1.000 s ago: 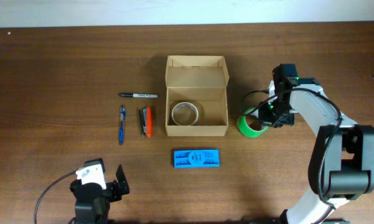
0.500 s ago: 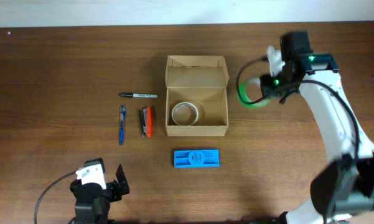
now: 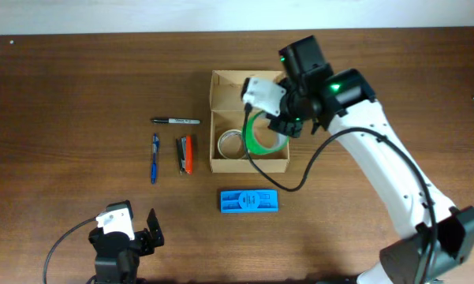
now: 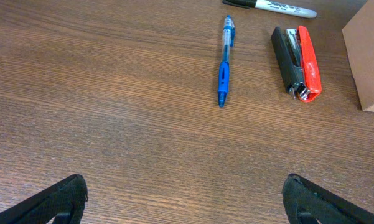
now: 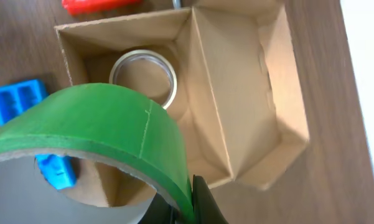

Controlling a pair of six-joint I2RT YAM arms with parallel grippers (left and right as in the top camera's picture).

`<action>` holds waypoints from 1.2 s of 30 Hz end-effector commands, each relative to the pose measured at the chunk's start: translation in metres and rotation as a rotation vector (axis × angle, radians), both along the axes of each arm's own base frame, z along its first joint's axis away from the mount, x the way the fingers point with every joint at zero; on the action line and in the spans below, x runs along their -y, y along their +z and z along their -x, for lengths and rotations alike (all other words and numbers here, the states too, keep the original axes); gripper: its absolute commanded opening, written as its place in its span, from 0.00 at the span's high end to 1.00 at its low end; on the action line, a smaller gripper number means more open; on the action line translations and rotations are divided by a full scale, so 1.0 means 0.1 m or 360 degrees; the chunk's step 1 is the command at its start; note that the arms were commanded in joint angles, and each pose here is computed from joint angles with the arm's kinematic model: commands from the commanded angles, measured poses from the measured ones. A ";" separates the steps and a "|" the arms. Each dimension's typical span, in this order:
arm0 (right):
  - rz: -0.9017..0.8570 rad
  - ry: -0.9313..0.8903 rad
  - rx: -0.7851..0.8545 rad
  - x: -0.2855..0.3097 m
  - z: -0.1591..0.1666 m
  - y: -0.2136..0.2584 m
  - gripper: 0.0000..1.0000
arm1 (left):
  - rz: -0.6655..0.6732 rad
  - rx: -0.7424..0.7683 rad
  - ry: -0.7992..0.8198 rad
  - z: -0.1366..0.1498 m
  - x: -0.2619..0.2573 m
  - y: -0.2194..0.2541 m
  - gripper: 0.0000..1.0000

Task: Pack container
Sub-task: 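Lift the green tape roll into the box beside the white roll, release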

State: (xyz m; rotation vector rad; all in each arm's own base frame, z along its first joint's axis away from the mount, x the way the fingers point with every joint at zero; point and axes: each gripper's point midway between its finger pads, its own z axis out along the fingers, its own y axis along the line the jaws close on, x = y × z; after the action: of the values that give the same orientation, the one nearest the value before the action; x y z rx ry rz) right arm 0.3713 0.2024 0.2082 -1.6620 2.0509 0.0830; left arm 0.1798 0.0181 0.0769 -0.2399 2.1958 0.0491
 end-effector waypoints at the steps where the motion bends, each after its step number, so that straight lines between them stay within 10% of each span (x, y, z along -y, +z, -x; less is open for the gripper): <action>1: 0.0069 0.0146 0.0052 -0.06 -0.11 -0.14 0.96 | -0.0032 -0.0003 -0.0001 0.00 -0.02 -0.02 0.00; 36: 0.0251 0.0140 -0.0065 -0.07 -0.44 -0.97 0.96 | -0.0032 -0.0003 -0.0001 0.00 -0.02 -0.02 0.00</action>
State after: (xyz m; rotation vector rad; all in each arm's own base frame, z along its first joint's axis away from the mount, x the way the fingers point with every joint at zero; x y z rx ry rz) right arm 0.4147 0.2121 0.1146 -1.8464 2.0512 0.0112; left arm 0.1798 0.0181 0.0769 -0.2399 2.1958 0.0491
